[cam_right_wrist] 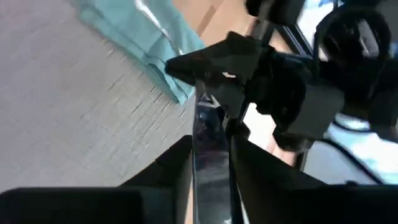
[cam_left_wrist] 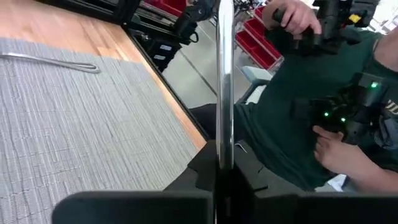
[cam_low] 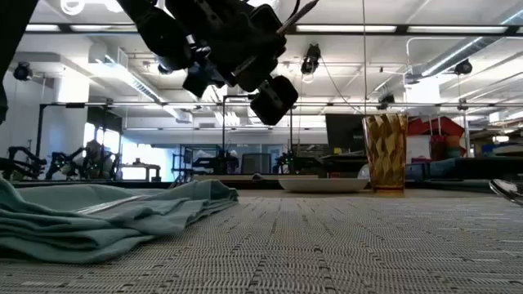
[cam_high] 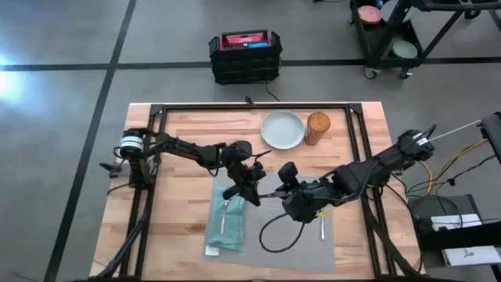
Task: Set table place
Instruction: Put the silver knife on the gray placemat, to the left of the silver spoon
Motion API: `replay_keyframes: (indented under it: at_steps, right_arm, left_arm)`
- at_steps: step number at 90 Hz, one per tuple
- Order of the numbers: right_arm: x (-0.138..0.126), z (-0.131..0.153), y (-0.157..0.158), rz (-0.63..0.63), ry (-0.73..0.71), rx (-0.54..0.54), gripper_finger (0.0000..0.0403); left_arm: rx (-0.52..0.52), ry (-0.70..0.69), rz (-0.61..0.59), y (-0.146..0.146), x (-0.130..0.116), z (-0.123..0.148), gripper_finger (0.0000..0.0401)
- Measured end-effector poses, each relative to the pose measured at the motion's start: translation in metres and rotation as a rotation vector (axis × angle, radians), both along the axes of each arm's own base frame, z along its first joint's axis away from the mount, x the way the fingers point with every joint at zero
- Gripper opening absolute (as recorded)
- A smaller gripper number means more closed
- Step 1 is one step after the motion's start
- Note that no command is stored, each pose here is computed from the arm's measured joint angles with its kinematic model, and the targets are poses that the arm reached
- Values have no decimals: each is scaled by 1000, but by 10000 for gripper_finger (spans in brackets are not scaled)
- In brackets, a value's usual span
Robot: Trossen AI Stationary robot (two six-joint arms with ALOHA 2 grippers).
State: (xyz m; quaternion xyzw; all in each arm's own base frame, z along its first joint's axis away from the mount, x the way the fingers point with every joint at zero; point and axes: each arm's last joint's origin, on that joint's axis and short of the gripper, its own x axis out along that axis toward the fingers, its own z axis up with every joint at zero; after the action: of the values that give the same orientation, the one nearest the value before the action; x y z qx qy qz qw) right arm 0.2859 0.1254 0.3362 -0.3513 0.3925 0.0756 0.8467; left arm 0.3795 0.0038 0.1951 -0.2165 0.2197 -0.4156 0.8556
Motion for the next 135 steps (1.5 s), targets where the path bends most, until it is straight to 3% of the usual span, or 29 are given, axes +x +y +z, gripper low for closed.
replay_keyframes:
  at_steps: [17, 29, 49, 60, 68, 83, 105, 116, 135]
  right_arm:
    - [-16, 2, -8, -195, 51, 125, 152]
    - [-33, 2, -16, -398, 115, 228, 169]
    - [-58, 4, -22, -665, 229, 399, 174]
    - [-67, 2, -11, -740, 203, 482, 167]
    - [-76, -11, 4, -791, 87, 481, 160]
    - [-93, -56, 33, -840, -352, 576, 150]
    - [-91, -108, 39, -877, -907, 748, 157]
    - [-82, -113, 32, -880, -945, 753, 162]
    - [-53, -102, 17, -727, -758, 860, 151]
  left_arm:
    - [8, -10, 8, 2, 0, 1, 3]
    - [13, -16, 8, 2, 0, 1, 3]
    - [21, -16, 32, 4, 0, 1, 2]
    - [55, -24, 115, 6, 2, 2, 1]
    - [102, -40, 214, 8, 3, 4, 1]
    - [177, -77, 373, 7, 6, 8, 1]
    - [181, -234, 462, -4, 11, 23, 0]
    - [165, -282, 485, -8, 12, 28, 0]
    - [172, -290, 518, -8, 13, 29, 0]
